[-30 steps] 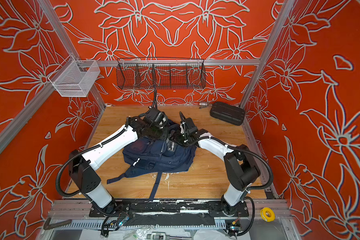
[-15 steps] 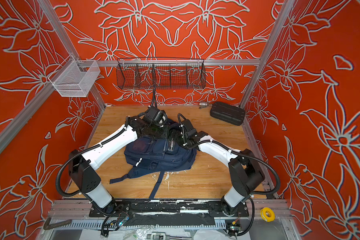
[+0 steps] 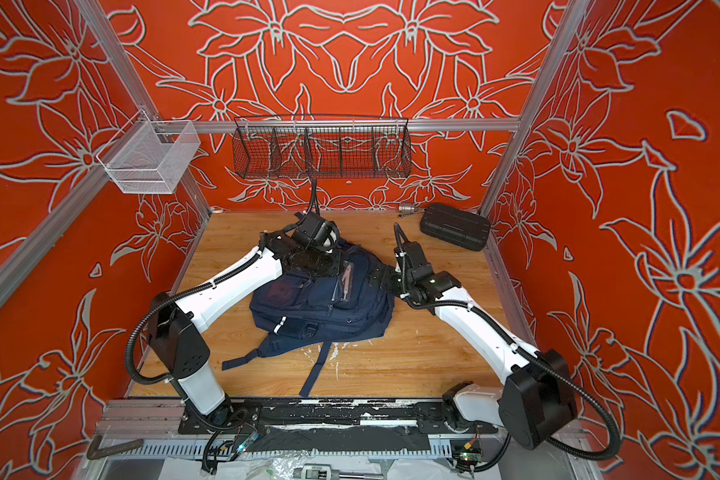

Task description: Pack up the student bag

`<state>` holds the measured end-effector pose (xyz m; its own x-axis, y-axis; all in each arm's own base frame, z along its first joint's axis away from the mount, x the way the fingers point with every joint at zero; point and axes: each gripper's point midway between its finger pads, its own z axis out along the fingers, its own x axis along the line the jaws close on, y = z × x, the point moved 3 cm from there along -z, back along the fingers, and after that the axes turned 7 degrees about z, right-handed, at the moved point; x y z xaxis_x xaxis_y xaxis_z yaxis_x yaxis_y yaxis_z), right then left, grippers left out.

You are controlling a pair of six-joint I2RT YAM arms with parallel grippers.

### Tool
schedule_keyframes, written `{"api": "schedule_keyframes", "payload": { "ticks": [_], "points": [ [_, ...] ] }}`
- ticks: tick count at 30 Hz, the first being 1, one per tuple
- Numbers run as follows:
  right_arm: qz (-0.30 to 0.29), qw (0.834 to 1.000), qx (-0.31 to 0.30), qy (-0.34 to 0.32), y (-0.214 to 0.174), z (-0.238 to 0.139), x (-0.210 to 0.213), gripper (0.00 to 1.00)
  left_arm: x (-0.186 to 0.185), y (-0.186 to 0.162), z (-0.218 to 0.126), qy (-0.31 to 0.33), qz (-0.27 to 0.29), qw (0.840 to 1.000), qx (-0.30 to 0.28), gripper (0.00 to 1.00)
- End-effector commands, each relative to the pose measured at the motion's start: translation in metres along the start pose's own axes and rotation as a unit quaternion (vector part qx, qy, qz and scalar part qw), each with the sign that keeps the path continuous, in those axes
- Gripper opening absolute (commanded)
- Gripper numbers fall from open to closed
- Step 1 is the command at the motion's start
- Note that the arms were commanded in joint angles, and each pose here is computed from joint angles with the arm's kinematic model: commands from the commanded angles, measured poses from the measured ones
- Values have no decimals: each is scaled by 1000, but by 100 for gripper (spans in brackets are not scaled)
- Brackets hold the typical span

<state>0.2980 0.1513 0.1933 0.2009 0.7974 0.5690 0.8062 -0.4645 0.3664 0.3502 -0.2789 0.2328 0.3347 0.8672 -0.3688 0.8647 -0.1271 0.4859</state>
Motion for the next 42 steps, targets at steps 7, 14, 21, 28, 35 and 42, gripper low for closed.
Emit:
{"api": "schedule_keyframes", "payload": {
  "ticks": [7, 14, 21, 28, 35, 42],
  "points": [
    [-15, 998, 61, 31, -19, 13, -13, 95, -6, 26, -43, 29, 186, 981, -44, 81],
    [-7, 993, 83, 89, -26, 27, -2, 85, 35, -14, -43, 73, 370, 926, -12, 76],
    [-41, 989, 86, 110, -23, 26, 8, 75, 49, -74, -19, 22, 516, 856, 8, 62],
    [-40, 987, 112, 107, -30, 33, 6, 69, 54, -106, 1, -21, 612, 790, 11, 53],
    [-34, 986, 145, 76, -38, 42, -4, 69, 61, -112, 21, 51, 692, 720, -20, 55],
    [-62, 983, 158, 63, -21, 53, 7, 68, 66, -108, 39, 80, 706, 703, -38, 56]
  ]
}}
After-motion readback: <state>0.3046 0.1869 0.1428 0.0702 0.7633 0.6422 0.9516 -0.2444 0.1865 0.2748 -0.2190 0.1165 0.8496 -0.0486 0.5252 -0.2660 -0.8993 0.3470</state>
